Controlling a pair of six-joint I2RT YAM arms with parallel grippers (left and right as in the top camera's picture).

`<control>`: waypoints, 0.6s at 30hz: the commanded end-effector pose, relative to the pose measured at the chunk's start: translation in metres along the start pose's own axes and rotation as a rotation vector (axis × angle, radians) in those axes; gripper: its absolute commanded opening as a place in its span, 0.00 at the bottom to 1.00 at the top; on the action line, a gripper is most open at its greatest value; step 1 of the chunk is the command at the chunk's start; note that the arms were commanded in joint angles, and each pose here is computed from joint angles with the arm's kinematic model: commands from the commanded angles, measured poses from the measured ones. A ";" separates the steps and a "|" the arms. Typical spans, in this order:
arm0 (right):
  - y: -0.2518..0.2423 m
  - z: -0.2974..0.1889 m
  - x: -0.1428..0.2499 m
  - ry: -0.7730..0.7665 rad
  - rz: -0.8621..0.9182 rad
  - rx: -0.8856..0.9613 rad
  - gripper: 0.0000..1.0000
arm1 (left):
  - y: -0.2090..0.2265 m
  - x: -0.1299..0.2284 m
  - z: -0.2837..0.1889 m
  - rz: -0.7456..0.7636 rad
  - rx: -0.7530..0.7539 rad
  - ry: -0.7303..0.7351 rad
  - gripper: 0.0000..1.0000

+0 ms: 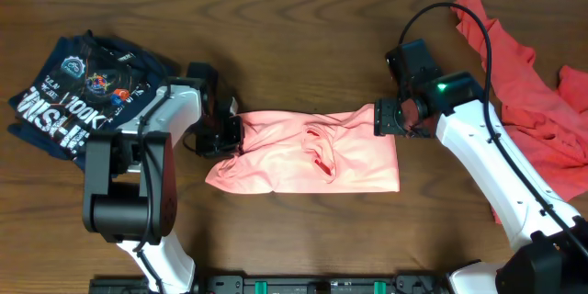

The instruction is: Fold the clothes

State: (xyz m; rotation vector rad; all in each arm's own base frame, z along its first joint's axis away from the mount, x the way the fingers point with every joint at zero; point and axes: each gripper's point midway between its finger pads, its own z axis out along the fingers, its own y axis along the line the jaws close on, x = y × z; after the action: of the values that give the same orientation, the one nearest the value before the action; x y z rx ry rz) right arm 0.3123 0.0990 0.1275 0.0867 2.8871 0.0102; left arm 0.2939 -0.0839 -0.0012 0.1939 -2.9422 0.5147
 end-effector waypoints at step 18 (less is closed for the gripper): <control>-0.060 -0.004 -0.003 0.020 0.106 0.133 0.73 | -0.033 0.013 -0.131 -0.121 0.122 -0.182 0.06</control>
State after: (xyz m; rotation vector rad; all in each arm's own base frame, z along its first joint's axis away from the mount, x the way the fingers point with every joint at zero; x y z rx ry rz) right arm 0.3093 0.0474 0.1258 0.2560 2.9116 -0.1419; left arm 0.3060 -0.0260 0.1097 0.5177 -3.0676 0.5075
